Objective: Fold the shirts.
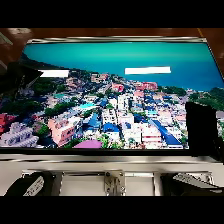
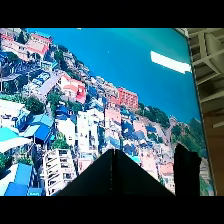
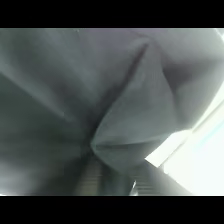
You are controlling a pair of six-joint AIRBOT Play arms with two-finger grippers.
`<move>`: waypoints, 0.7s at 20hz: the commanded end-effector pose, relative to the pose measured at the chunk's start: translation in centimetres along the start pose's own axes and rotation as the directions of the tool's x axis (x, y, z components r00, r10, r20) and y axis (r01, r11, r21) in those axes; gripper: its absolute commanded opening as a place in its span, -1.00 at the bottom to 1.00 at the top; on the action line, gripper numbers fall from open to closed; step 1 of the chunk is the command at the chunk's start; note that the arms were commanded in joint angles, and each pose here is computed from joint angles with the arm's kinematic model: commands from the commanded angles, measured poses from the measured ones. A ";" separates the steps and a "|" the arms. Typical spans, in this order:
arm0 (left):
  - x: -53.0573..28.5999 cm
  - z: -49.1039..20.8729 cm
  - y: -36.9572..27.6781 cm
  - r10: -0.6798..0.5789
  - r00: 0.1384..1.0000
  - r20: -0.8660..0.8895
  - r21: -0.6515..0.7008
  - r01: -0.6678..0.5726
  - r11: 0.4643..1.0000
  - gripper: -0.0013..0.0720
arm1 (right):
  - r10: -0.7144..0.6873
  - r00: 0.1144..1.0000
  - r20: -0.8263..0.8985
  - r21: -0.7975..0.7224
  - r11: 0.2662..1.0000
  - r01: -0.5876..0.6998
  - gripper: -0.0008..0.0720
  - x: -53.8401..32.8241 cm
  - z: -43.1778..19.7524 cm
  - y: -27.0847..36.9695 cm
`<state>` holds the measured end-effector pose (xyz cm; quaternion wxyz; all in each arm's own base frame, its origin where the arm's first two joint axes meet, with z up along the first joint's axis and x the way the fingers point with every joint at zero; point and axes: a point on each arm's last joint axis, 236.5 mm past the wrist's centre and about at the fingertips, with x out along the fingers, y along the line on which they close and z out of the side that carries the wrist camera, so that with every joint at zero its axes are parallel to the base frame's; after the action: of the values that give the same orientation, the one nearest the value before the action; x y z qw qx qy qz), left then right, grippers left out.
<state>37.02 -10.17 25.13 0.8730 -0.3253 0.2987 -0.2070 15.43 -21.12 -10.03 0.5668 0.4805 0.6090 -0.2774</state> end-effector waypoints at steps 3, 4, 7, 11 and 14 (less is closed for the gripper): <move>0.1 0.0 0.0 0.000 1.000 -0.001 0.021 0.000 1.000 -0.86 | -0.210 0.978 0.021 -0.052 0.976 0.211 0.65 -3.0 -0.8 -4.5; 0.1 0.0 0.0 0.000 1.000 -0.001 0.028 0.000 1.000 -0.86 | -0.268 0.962 0.052 -0.047 0.962 0.271 0.65 -5.0 -0.5 -5.5; 0.2 0.0 0.1 0.001 1.000 -0.003 0.029 0.000 1.000 -0.86 | -0.293 0.920 0.259 0.035 0.955 0.295 0.64 -13.2 2.6 -4.5; 2.5 -2.5 1.6 0.024 0.990 -0.140 0.079 -0.013 0.997 -0.86 | 0.278 0.711 0.646 -0.339 0.939 -0.058 0.64 -26.3 7.0 13.8; 5.9 -8.8 5.5 0.249 0.874 -0.417 0.225 -0.167 0.960 -0.86 | 0.553 0.684 0.475 -0.695 0.713 -0.093 0.64 -27.3 -0.4 27.3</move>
<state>37.43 -12.88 19.62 0.8540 -0.2452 0.3945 -0.2343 29.15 -26.51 14.18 0.8305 0.2918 0.3978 -0.2587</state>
